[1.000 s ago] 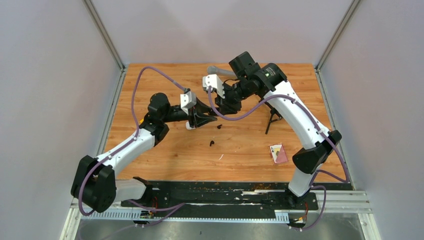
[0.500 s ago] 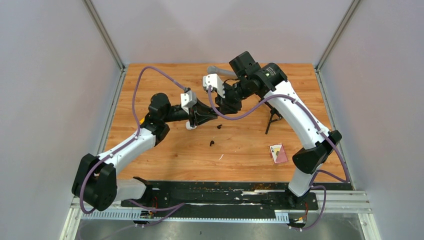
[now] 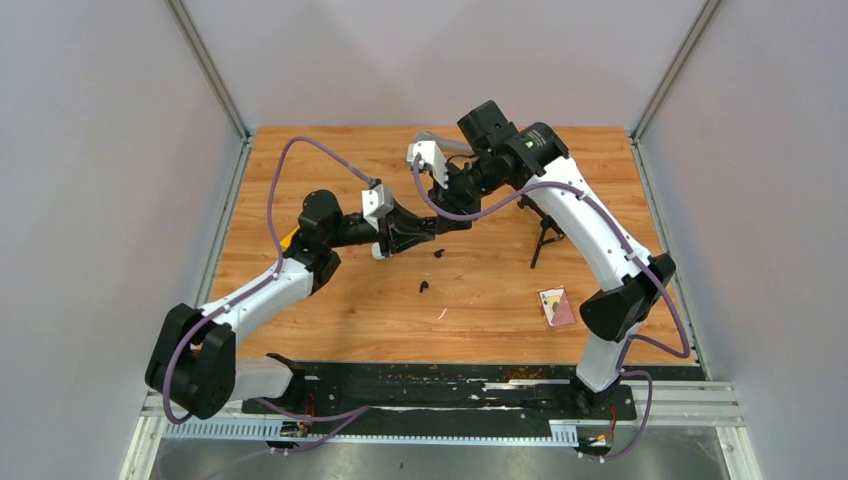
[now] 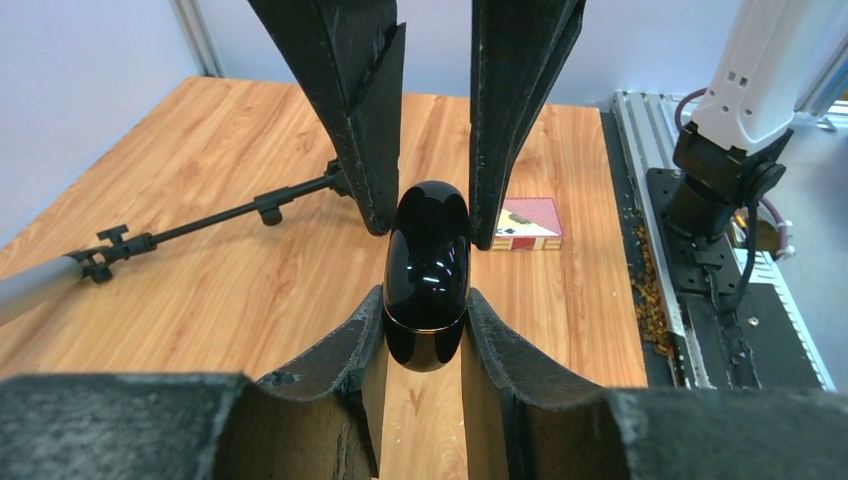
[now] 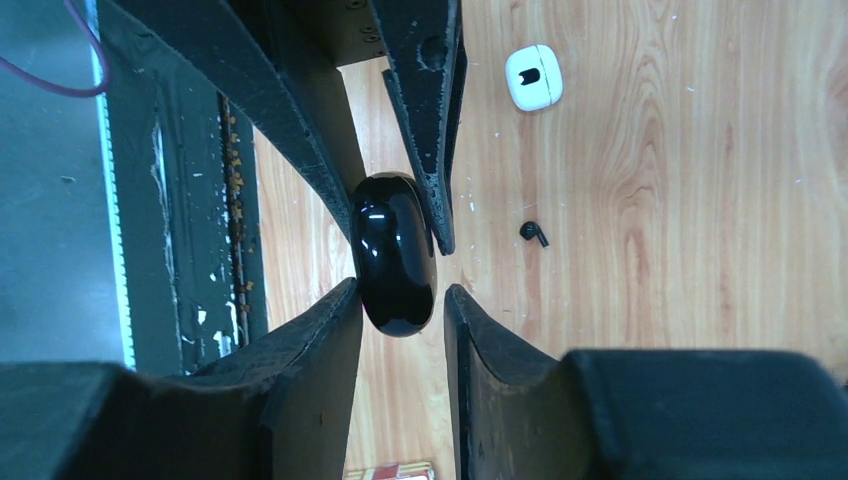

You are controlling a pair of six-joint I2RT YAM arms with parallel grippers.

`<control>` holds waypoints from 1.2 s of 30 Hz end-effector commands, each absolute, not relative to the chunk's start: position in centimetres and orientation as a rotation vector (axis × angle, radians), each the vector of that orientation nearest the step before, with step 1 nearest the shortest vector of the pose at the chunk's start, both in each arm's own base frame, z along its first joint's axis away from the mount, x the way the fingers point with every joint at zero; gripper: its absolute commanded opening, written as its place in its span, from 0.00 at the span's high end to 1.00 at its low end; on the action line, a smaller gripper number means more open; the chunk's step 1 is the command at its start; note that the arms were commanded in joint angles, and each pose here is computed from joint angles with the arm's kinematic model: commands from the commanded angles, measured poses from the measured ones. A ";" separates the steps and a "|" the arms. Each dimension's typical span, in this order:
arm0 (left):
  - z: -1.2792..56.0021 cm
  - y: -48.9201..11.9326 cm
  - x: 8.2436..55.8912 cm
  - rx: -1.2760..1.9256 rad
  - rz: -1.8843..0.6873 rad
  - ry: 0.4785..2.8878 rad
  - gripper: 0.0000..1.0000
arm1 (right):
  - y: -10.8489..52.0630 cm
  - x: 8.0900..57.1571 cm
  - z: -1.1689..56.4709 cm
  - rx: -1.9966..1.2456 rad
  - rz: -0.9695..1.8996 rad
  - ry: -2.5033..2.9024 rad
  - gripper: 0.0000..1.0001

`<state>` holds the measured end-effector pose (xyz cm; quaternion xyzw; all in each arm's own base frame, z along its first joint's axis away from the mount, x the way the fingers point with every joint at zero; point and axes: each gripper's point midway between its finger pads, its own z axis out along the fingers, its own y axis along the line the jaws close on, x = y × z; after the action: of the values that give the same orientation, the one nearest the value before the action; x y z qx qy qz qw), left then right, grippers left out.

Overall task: Insert the wireless bluetooth earbuds into the charging case
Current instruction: Open the charging case.

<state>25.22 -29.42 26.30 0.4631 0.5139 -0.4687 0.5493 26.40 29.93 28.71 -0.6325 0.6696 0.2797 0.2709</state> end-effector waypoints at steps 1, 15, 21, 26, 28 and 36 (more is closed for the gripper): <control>26.9 -29.7 24.8 1.133 -1.090 1.143 1.00 | 30.6 27.6 30.5 -1.587 0.851 1.808 0.64; 26.6 -29.8 24.7 1.142 -1.091 1.140 1.00 | 30.2 28.1 32.6 -1.448 1.013 1.830 0.63; 26.1 -29.7 25.3 1.106 -1.086 1.185 1.00 | 30.1 27.4 34.4 -1.441 1.053 1.778 0.62; 26.5 -29.2 25.6 1.059 -1.095 1.219 1.00 | 28.3 27.2 37.5 -1.387 1.068 1.703 0.60; 27.0 -28.8 25.9 1.037 -1.099 1.229 1.00 | 26.8 27.8 37.2 -1.377 1.004 1.700 0.60; 30.1 -25.5 27.8 0.889 -1.070 1.285 1.00 | 21.3 31.7 28.6 -1.309 0.628 1.721 0.63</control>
<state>27.22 -27.07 26.07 0.4092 0.5599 -0.4645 0.5506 29.27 22.38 30.74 -0.4956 0.7186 0.3248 0.3639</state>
